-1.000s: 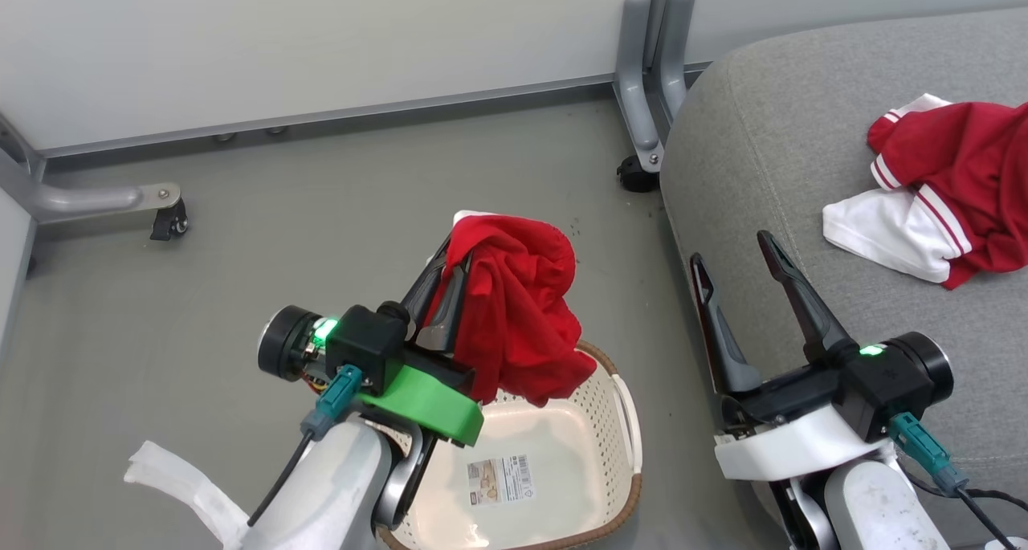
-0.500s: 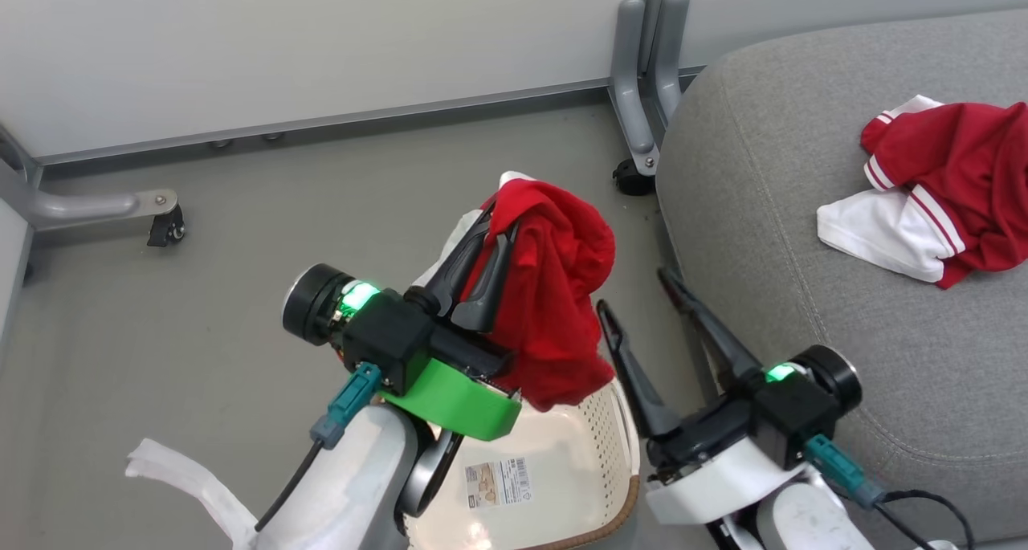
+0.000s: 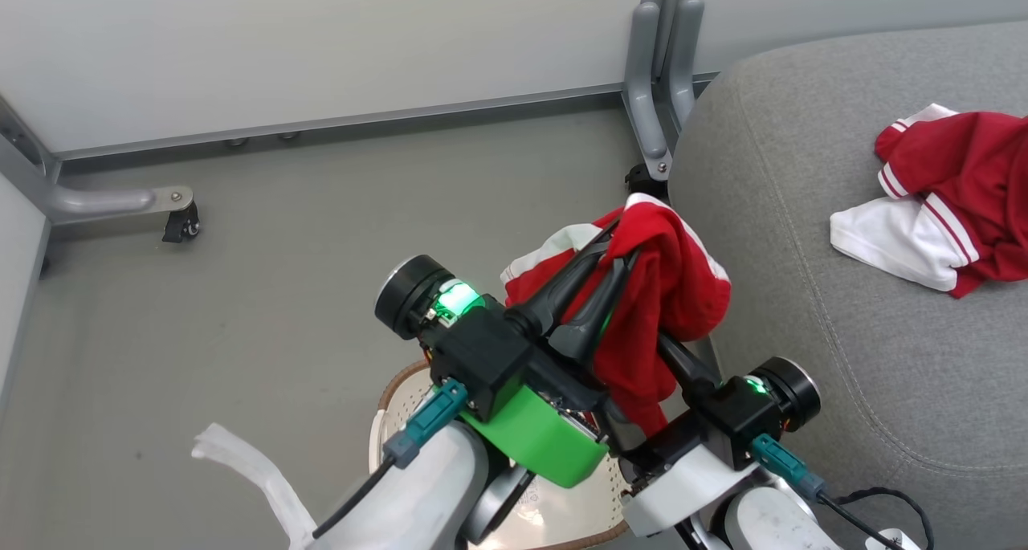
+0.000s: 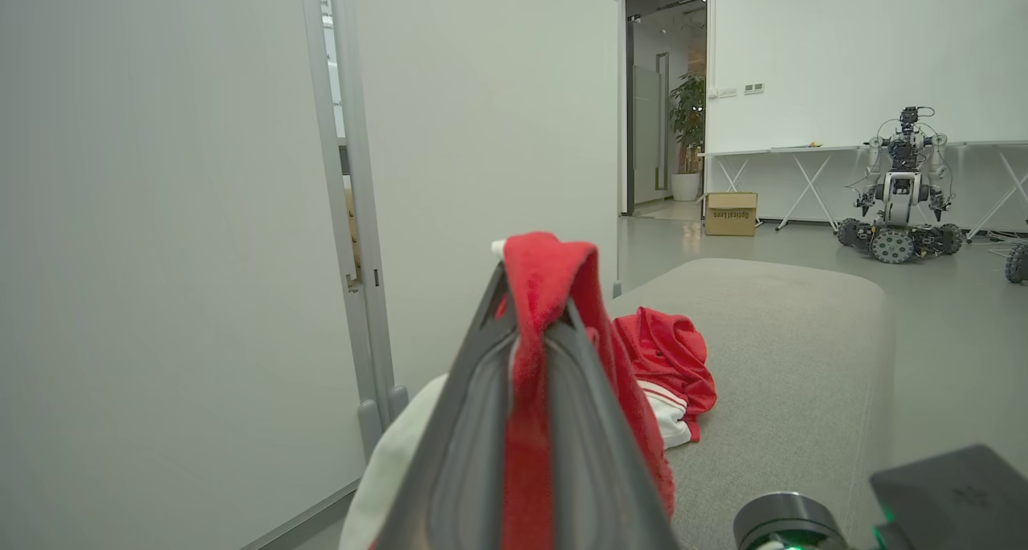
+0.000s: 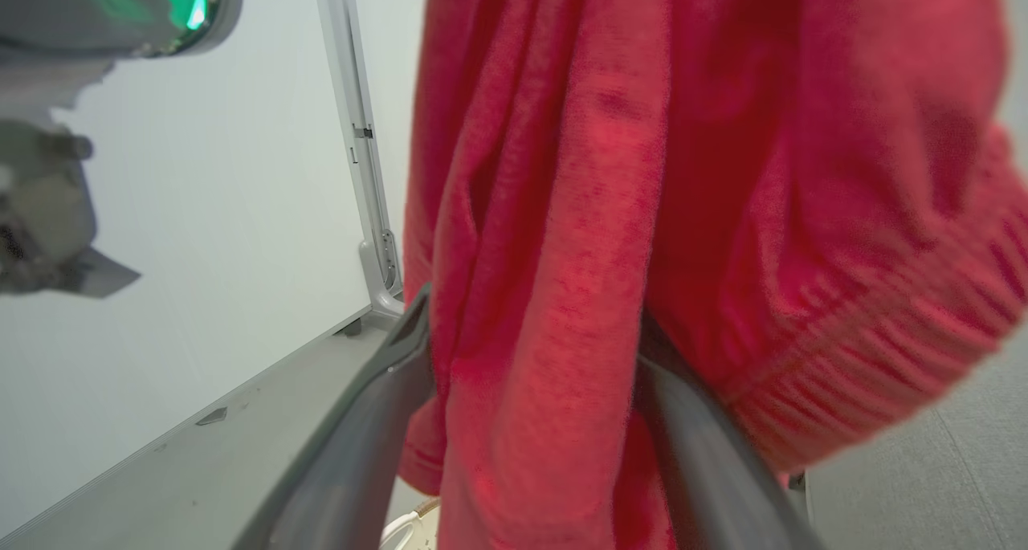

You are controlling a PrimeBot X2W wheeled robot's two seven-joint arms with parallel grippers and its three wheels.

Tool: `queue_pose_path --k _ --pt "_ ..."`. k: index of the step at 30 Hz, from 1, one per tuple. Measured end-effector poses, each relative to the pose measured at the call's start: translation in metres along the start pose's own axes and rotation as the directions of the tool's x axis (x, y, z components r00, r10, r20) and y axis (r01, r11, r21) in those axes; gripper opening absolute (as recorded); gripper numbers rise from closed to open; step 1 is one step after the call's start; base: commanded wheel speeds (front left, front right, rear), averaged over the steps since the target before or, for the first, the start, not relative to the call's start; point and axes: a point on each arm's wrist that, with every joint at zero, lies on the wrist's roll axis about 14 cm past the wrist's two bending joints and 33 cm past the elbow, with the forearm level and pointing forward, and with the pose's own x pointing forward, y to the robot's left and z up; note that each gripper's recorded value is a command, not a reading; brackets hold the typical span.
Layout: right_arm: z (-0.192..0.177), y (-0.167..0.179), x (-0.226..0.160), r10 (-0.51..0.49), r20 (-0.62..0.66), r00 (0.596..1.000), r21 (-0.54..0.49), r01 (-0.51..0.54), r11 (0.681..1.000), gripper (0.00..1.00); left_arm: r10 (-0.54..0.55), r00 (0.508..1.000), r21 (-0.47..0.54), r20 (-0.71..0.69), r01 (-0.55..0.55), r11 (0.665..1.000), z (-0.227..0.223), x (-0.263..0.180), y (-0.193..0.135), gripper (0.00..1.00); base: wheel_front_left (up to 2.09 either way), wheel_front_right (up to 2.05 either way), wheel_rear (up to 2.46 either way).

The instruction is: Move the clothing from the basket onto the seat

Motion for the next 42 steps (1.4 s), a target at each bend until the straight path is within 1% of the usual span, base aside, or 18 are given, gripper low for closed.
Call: queue_pose_path --k 1,2,5,9,14,17,18,19,20,27,42 --pt "-0.001 0.000 0.001 -0.001 -0.001 1.000 0.002 0.001 1.000 0.43 -0.004 1.000 -0.003 -0.002 0.004 1.000 0.000 0.000 -0.002 0.00 0.00 0.00 0.00" --pt "-0.001 0.000 0.002 0.000 -0.001 1.000 0.004 0.000 1.000 0.00 -0.007 1.000 -0.006 -0.004 0.007 1.000 -0.001 0.000 -0.003 0.00 0.00 0.00 0.00" --pt "-0.004 0.004 0.004 0.012 -0.008 1.000 0.019 -0.011 1.000 0.00 0.013 0.999 -0.007 -0.032 -0.013 1.000 -0.009 -0.001 0.003 0.00 0.00 0.00 0.00" --pt "-0.008 0.005 0.005 0.015 -0.018 1.000 0.028 -0.015 0.999 0.00 0.072 0.994 0.013 -0.078 -0.071 0.997 -0.027 -0.006 0.026 0.00 0.00 0.00 0.00" --pt "-0.013 0.000 0.004 -0.001 -0.029 1.000 0.038 0.002 0.999 0.00 0.123 0.983 0.013 -0.139 -0.122 0.992 -0.052 -0.013 0.045 0.00 0.00 0.00 0.00" --pt "-0.014 -0.004 0.003 -0.012 -0.033 0.999 0.039 0.014 0.999 0.00 0.132 0.979 0.010 -0.156 -0.132 0.991 -0.060 -0.015 0.050 0.00 0.00 0.00 0.00" --pt "-0.014 -0.005 0.003 -0.016 -0.034 0.999 0.039 0.017 0.999 0.00 0.133 0.979 0.011 -0.156 -0.133 0.991 -0.061 -0.014 0.051 0.09 0.00 0.00 0.00" --pt "-0.014 -0.006 0.003 -0.019 -0.034 0.999 0.041 0.021 0.999 0.00 0.134 0.978 0.013 -0.158 -0.133 0.991 -0.062 -0.013 0.051 0.44 0.00 0.00 0.00" --pt "-0.014 -0.007 0.002 -0.022 -0.035 0.999 0.041 0.023 0.999 0.00 0.136 0.977 0.017 -0.162 -0.135 0.991 -0.064 -0.013 0.052 1.00 0.00 0.00 0.00" --pt "-0.015 -0.012 0.002 -0.038 -0.038 0.999 0.041 0.040 0.998 0.00 0.155 0.971 0.036 -0.184 -0.151 0.988 -0.072 -0.014 0.061 1.00 0.00 0.00 0.00" --pt "-0.017 -0.016 0.005 -0.044 -0.040 0.998 0.042 0.046 0.998 0.00 0.178 0.961 0.044 -0.212 -0.172 0.984 -0.082 -0.019 0.069 1.00 0.00 0.00 0.00"
